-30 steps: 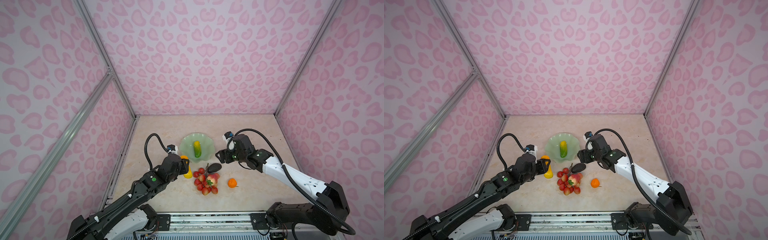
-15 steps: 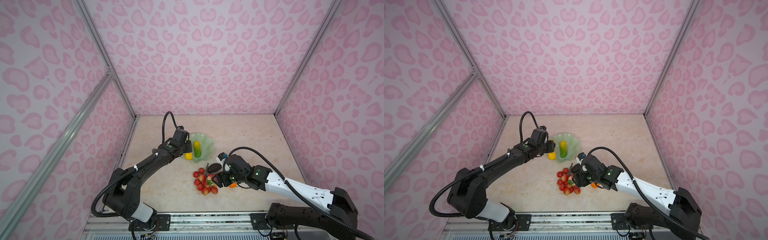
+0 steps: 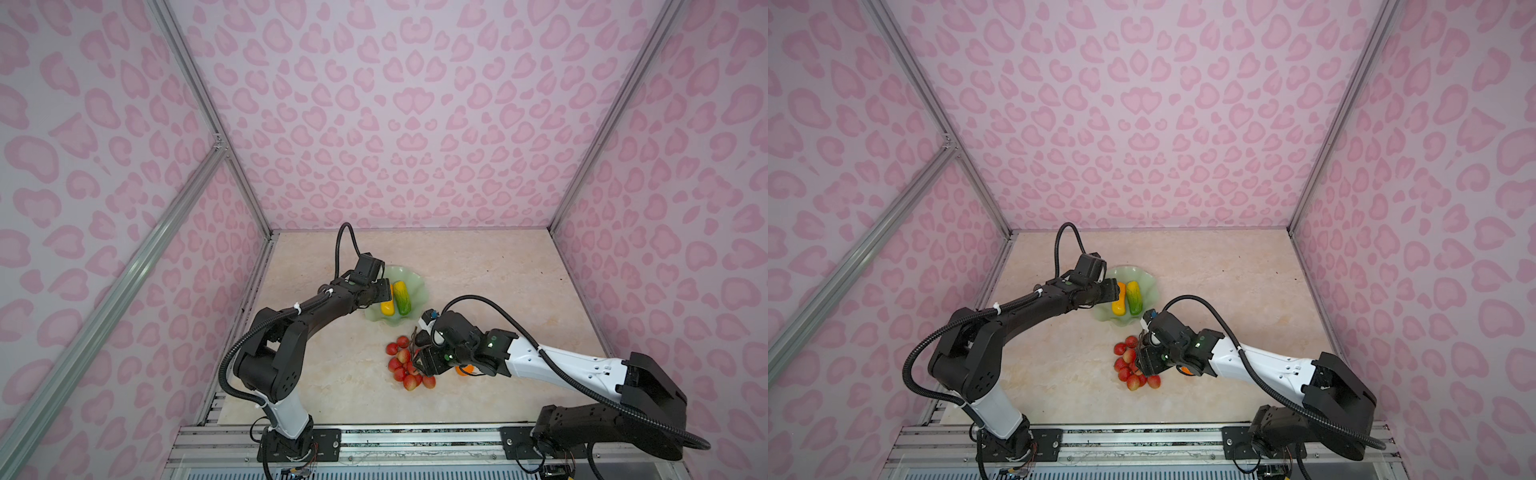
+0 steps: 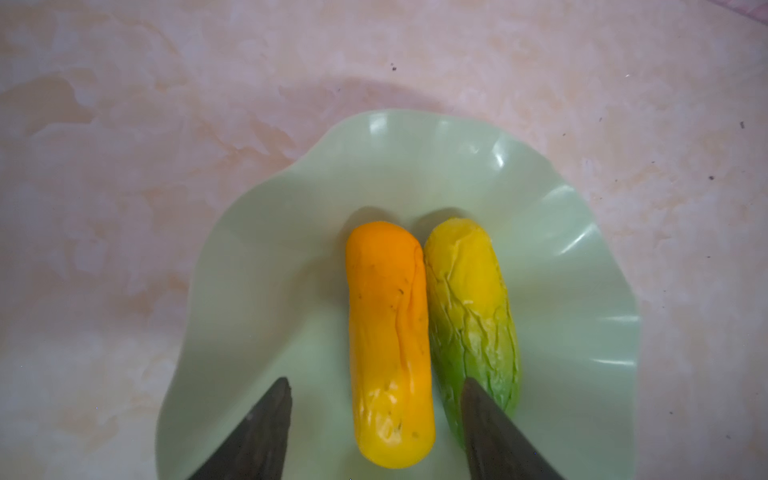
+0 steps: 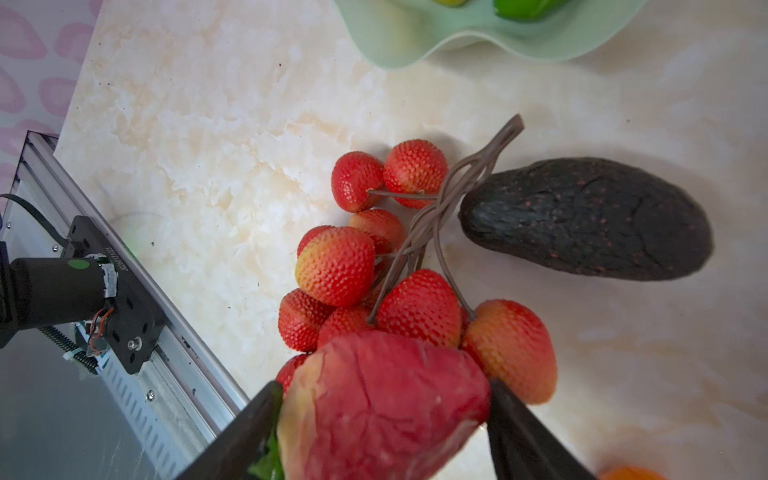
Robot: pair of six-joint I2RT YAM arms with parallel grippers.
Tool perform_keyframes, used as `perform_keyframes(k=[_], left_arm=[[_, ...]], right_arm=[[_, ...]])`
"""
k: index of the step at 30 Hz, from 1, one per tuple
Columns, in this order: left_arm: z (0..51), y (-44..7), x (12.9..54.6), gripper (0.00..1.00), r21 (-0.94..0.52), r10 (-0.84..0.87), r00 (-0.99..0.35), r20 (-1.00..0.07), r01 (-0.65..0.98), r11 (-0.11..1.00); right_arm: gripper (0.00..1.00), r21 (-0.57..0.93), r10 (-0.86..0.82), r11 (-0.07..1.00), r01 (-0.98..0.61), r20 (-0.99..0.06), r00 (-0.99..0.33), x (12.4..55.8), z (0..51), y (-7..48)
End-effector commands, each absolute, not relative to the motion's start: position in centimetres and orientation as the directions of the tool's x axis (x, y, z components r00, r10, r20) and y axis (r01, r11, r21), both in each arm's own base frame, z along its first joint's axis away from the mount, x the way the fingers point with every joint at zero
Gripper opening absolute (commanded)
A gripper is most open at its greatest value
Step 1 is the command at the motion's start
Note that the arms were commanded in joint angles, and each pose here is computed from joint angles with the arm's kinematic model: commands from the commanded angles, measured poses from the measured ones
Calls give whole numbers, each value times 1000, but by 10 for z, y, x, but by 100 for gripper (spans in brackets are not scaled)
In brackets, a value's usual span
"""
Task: Place and organize the fake fruits in the fruit bowl
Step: 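Place the mango in the bowl with the left gripper while the right grasps the peach, then lower the red peach into the bowl with the right gripper and release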
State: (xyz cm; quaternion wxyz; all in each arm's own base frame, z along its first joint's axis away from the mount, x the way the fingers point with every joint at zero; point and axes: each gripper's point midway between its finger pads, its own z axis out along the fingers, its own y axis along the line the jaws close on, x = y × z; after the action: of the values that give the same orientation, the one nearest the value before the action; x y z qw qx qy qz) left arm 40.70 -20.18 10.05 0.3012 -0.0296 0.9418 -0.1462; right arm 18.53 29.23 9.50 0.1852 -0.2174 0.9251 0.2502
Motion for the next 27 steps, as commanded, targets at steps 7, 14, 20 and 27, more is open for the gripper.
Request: perform_keyframes(k=[7,14,20,27], left_arm=[[207,-186,416,70,-365,-250,-641,-726,50,930],[275,-130,380,77,-369,-347,-414,-841,-30,929],[259,-92,335,80,-382,-395,-357,-847,-108,918],[208,-74,289,81,-453,-478,-398,-783,-162,877]], right_arm=[[49,366,-315,788,-494,-451,-835,189,91,293],[36,355,-312,777,-520,-500,-808,196,116,297],[35,258,-303,790,-556,-624,-721,227,159,299],[35,152,-296,840,-520,-676,-675,312,165,305]])
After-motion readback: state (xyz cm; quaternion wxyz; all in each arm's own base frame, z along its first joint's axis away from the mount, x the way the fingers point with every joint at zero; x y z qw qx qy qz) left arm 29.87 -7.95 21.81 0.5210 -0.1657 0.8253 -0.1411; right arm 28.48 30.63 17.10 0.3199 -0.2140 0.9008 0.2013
